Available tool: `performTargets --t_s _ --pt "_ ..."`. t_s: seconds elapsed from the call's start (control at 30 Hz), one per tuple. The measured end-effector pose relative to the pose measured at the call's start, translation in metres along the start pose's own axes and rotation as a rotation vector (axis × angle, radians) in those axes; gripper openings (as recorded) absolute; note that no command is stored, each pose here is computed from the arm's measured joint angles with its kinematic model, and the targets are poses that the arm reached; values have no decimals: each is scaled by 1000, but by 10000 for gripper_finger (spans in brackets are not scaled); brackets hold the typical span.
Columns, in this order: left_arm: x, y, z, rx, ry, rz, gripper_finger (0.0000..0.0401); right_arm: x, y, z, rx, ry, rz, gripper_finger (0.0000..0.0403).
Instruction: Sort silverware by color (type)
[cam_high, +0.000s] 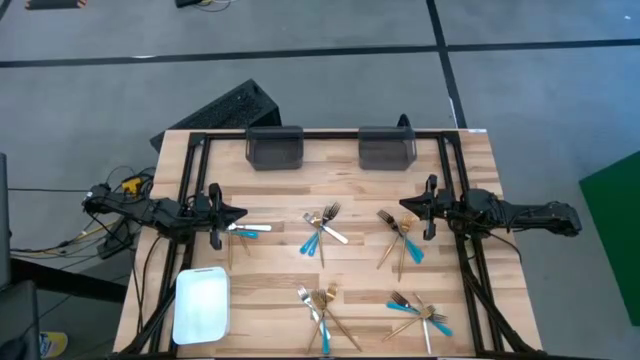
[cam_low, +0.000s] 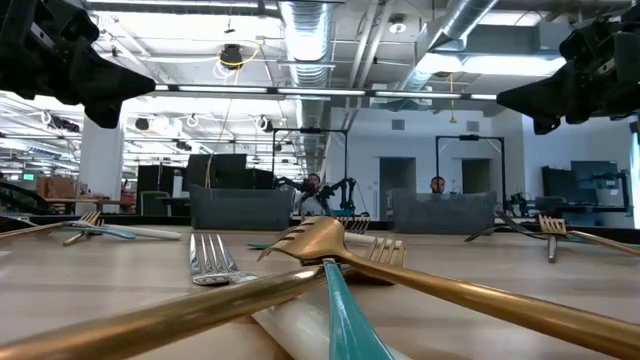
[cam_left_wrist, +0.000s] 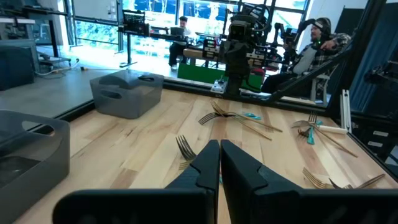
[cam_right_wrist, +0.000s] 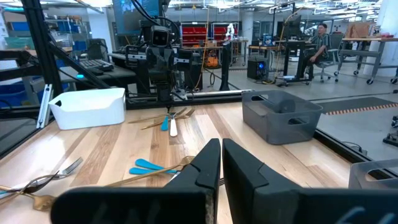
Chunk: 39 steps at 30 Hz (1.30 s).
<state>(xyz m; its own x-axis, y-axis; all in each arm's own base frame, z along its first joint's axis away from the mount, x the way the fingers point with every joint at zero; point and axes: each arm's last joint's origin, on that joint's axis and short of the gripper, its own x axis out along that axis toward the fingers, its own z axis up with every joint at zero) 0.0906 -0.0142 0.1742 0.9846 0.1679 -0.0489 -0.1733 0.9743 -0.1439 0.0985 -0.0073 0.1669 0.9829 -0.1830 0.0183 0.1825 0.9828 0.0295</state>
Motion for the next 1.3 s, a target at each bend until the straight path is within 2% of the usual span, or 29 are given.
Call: performTargets --t_s 0.37,0.6,0.8,1.0,1.13,1.3 --pt "0 0 0 0 -1 0 2 0 0 0 0 -2 0 45" --pt "0 1 5 51 -58 41 2 0 0 2 17 -17 0 45" --pt "-1 0 18 117 -180 66 2 0 -1 5 298 -57 -25 45" --pt "-4 -1 28 108 -272 66 2 0 -3 7 274 -86 -71 45" --pt "-4 0 28 112 -269 86 2 0 -7 6 394 -103 -182 45" --pt "-4 3 27 102 -254 203 2 2 -5 6 492 -11 -205 45"
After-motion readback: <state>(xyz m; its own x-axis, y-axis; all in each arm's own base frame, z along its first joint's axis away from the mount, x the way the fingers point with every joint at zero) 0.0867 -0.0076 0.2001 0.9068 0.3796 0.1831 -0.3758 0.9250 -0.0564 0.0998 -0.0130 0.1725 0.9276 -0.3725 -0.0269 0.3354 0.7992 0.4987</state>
